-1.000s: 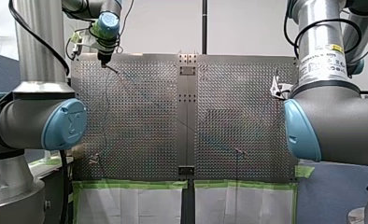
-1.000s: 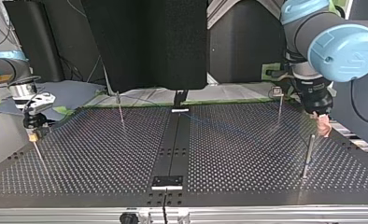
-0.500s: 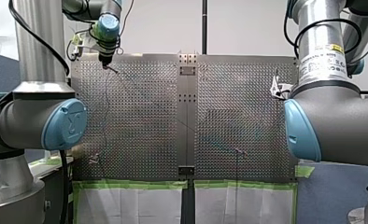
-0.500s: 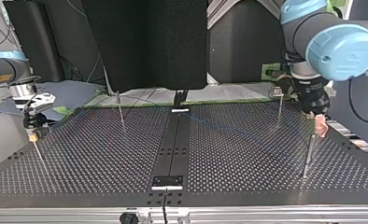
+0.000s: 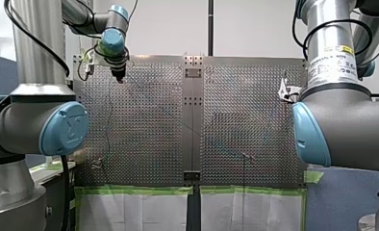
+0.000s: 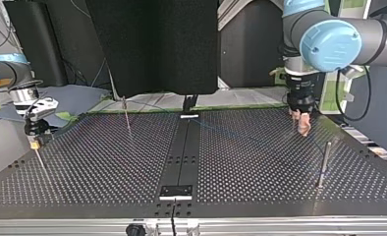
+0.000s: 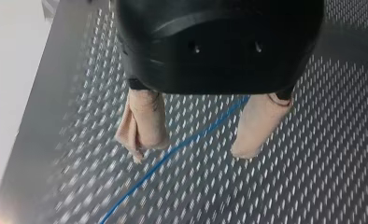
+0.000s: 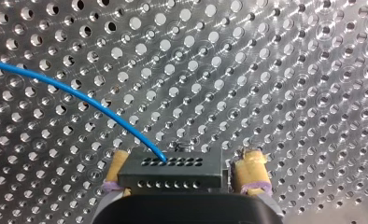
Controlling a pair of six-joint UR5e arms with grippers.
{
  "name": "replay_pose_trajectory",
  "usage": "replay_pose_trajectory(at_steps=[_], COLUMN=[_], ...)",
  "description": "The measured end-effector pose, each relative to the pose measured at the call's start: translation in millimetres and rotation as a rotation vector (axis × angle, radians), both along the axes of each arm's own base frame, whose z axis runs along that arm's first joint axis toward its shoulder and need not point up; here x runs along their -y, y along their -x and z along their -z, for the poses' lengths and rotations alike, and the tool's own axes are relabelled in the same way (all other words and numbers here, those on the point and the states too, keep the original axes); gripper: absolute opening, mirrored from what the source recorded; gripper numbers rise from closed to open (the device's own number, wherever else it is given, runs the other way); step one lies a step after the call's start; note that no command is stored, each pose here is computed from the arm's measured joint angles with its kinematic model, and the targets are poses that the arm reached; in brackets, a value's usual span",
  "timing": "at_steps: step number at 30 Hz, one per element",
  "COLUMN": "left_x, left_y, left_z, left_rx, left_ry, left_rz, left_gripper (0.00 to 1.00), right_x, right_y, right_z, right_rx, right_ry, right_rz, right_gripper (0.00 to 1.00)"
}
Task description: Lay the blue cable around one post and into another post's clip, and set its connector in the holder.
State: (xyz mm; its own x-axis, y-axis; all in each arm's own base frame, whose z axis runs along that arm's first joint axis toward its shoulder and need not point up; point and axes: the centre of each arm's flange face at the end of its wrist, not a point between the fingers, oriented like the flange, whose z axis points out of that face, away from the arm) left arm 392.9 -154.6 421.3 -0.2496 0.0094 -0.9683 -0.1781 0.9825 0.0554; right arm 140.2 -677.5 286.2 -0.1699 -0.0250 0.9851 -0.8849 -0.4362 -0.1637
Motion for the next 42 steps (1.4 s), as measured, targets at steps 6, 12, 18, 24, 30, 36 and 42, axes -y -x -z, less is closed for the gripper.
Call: replay_pose_trajectory(at_steps=[6,12,18,24,30,36,42], left_x=[28.8,48.9,67.4,81.2,95.5,107.2,113.8], left_y=[3.0,8.9,22.7,41.2,65.9,94.7,123.6], left_z=[40,83,134,178,222,263,296], left_rx=[-0.035,-0.086,-0.144,-0.194,-0.249,-0.303,-0.349], left_ry=[0.064,0.066,0.033,-0.006,-0.044,-0.073,-0.105], left_rz=[0.094,0.12,0.122,0.123,0.159,0.213,0.262], left_gripper=[1.0,1.0,1.0,1.0,1.0,1.0,1.0], right_x=[0.0,0.0,0.0,0.0,0.0,0.0,0.0], right_y=[0.0,0.0,0.0,0.0,0.0,0.0,0.0], right_z=[0,0,0,0,0,0,0], right_rx=[0.0,0.0,0.0,0.0,0.0,0.0,0.0], right_ry=[0.0,0.0,0.0,0.0,0.0,0.0,0.0], right_rz=[0.0,0.0,0.0,0.0,0.0,0.0,0.0], right_gripper=[1.0,1.0,1.0,1.0,1.0,1.0,1.0])
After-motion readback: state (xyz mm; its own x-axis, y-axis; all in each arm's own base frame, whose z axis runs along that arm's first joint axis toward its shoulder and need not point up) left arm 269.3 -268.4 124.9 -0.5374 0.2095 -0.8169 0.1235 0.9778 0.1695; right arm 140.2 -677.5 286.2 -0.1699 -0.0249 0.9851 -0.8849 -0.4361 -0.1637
